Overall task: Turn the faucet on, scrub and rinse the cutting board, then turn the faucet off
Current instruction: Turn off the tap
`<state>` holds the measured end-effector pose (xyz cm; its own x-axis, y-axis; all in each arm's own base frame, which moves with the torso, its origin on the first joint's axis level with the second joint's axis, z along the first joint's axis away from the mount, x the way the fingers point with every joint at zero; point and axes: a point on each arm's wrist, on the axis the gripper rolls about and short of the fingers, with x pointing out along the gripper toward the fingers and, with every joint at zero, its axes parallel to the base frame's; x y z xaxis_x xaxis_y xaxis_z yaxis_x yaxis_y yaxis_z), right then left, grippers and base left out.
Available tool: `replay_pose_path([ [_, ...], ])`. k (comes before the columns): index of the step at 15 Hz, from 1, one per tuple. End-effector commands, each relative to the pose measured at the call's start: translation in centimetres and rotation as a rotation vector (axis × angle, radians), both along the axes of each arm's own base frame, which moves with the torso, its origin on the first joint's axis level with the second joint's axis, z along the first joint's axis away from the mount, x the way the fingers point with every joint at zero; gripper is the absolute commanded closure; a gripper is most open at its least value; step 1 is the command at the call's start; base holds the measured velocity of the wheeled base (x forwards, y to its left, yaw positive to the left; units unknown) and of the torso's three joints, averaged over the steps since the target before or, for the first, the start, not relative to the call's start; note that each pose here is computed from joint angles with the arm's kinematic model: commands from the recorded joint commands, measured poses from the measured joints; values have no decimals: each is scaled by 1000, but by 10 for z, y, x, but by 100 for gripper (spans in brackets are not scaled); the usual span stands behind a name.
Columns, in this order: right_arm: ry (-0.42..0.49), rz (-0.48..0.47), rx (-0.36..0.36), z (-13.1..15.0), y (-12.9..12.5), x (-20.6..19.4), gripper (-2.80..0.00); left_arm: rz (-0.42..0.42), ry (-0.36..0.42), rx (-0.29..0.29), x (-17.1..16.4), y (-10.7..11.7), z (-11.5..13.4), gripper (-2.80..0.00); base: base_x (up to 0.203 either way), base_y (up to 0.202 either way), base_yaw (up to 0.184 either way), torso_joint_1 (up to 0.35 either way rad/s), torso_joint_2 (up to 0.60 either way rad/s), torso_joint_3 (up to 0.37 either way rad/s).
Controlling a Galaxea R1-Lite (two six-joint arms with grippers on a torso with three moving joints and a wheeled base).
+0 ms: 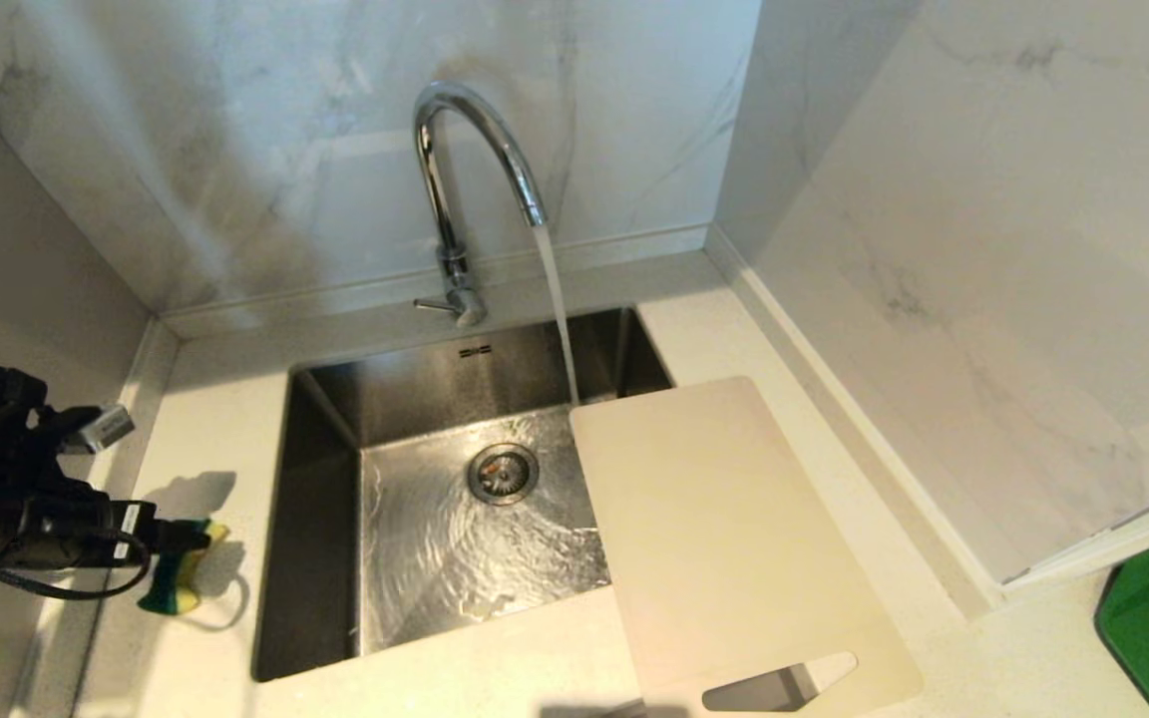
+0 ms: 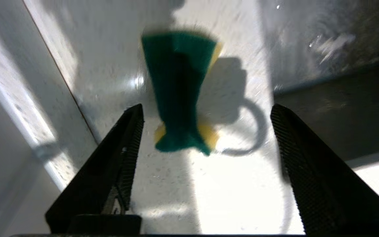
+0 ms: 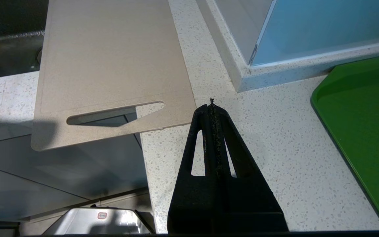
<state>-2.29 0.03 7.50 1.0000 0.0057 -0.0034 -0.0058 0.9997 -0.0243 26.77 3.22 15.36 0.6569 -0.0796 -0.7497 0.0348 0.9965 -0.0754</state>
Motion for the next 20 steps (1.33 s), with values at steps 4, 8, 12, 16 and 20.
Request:
replay_pose_path([
  [4,2,0,-2,0,0,0,0,-55,-126,-48,14,-51,66,-280,0,0,0,0,0,0],
  [8,1,0,0,0,0,0,0,-44,-128,-20,30,-108,97,-280,0,0,0,0,0,0],
  [12,1,0,0,0,0,0,0,92,-161,-31,57,-146,112,0,0,0,0,0,0,0],
  [16,2,0,-2,0,0,0,0,162,-256,-175,84,-170,127,0,0,0,0,0,0,0],
  [20,1,1,-2,0,0,0,0,90,-402,-266,119,-189,115,0,0,0,0,0,0,0],
])
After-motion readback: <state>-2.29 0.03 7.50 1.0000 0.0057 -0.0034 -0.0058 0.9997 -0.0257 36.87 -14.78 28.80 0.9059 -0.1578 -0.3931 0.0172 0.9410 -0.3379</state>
